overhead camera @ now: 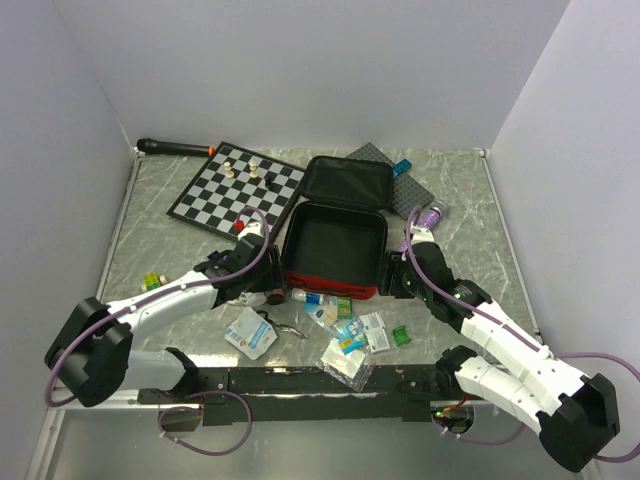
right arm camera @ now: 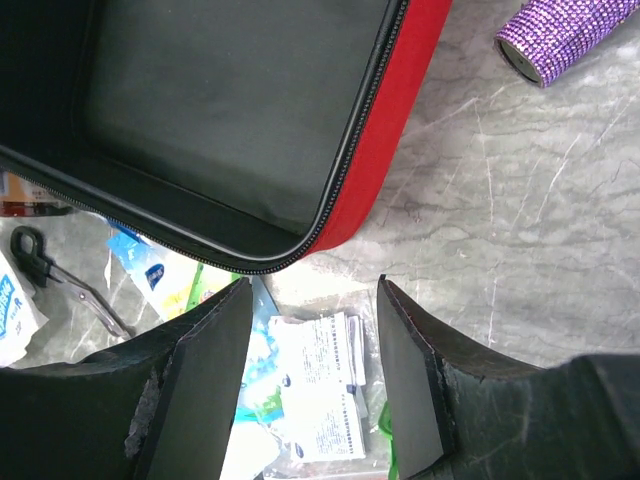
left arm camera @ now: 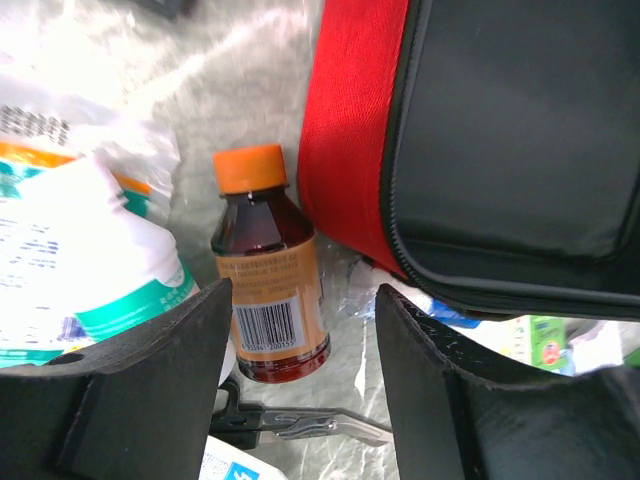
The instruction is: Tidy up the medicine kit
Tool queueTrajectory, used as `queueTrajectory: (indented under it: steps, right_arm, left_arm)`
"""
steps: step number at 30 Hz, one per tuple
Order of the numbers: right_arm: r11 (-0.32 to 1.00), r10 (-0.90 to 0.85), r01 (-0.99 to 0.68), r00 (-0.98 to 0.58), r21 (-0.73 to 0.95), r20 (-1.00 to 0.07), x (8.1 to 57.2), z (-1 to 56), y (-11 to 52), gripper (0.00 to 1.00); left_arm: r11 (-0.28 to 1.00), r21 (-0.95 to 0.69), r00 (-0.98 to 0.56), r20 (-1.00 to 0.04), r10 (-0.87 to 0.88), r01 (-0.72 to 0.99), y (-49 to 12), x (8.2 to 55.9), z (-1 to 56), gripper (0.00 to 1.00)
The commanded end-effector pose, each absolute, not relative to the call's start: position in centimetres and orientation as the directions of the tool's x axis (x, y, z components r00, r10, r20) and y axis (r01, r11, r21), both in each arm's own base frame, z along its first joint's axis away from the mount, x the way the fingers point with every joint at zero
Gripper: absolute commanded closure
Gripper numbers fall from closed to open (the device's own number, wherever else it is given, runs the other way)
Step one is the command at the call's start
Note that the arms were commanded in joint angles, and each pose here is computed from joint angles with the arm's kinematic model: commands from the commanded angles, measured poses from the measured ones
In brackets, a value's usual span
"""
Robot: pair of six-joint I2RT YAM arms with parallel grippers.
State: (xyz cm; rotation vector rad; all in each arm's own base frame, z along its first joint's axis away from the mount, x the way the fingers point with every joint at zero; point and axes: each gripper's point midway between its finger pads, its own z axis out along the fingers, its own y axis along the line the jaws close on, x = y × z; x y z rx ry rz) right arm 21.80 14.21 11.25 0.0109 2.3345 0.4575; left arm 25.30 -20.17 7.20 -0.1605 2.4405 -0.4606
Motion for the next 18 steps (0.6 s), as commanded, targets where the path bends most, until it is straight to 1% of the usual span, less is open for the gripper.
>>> queueTrajectory:
  steps: [1, 12, 15, 18]
  right_arm:
    - [0.923, 0.154, -0.147, -0.704, 0.355, -0.693, 22.1, 12.0, 14.9, 0.41]
    - [0.927, 0.150, -0.142, -0.710, 0.348, -0.688, 22.1, 11.6, 14.9, 0.41]
    - [0.927, 0.155, -0.137, -0.707, 0.349, -0.690, 22.1, 11.7, 14.7, 0.41]
    - [0.928, 0.158, -0.135, -0.702, 0.348, -0.694, 22.1, 11.9, 14.6, 0.41]
  left_arm:
    - [0.935, -0.355, -0.798, -0.565, -0.208, 0.008, -20.6, 25.1, 6.5, 0.36]
    - [0.963, -0.267, -0.845, -0.508, -0.165, -0.027, -20.2, 24.4, 2.6, 0.38]
    - [0.969, -0.247, -0.839, -0.522, -0.154, -0.024, -20.3, 24.4, 2.6, 0.41]
    - [0.966, -0.258, -0.823, -0.547, -0.157, -0.012, -20.3, 24.6, 3.5, 0.47]
